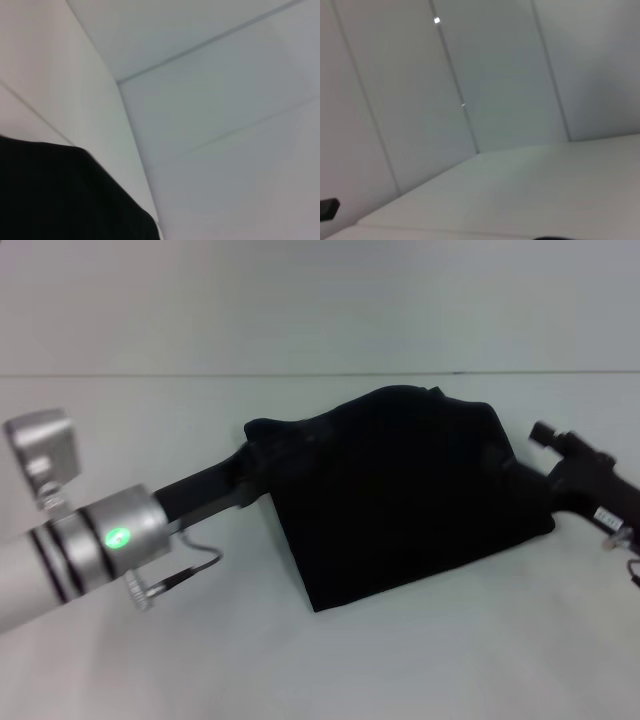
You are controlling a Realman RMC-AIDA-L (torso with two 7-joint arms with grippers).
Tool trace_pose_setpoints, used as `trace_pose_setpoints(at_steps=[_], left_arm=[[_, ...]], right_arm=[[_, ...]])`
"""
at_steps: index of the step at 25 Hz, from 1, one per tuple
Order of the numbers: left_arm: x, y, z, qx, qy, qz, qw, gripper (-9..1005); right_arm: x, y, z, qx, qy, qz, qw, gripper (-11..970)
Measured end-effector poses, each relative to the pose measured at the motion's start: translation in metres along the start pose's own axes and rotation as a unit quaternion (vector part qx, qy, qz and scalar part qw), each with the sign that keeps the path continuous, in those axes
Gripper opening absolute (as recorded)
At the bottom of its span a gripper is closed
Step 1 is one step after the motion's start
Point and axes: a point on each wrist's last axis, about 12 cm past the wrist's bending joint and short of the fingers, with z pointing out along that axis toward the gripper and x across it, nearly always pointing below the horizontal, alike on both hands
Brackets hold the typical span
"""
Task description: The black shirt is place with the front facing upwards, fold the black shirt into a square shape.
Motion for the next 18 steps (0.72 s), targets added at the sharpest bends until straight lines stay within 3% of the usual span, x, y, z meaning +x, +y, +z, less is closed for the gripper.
trace_pose_setpoints(at_steps=[3,6,18], left_arm=[[0.001,0.006,-0.017,-0.006,-0.01,-0.011,1.0,810],[0.002,0.008,-0.024,-0.008,-0.01,-0.016,1.0,809],[0.004,0.004,-0.018,0.001,0.023,-0.004,1.0,808]], right_arm=[[0.006,0.001,0.004,0.0,0.028,-0.007,1.0,915],[0.014,-0.006,0.008,0.039,0.063,-0.008,0.997,915],[0.021,-0.025,0.008,0.117,0.103,-0.015,0.988,915]])
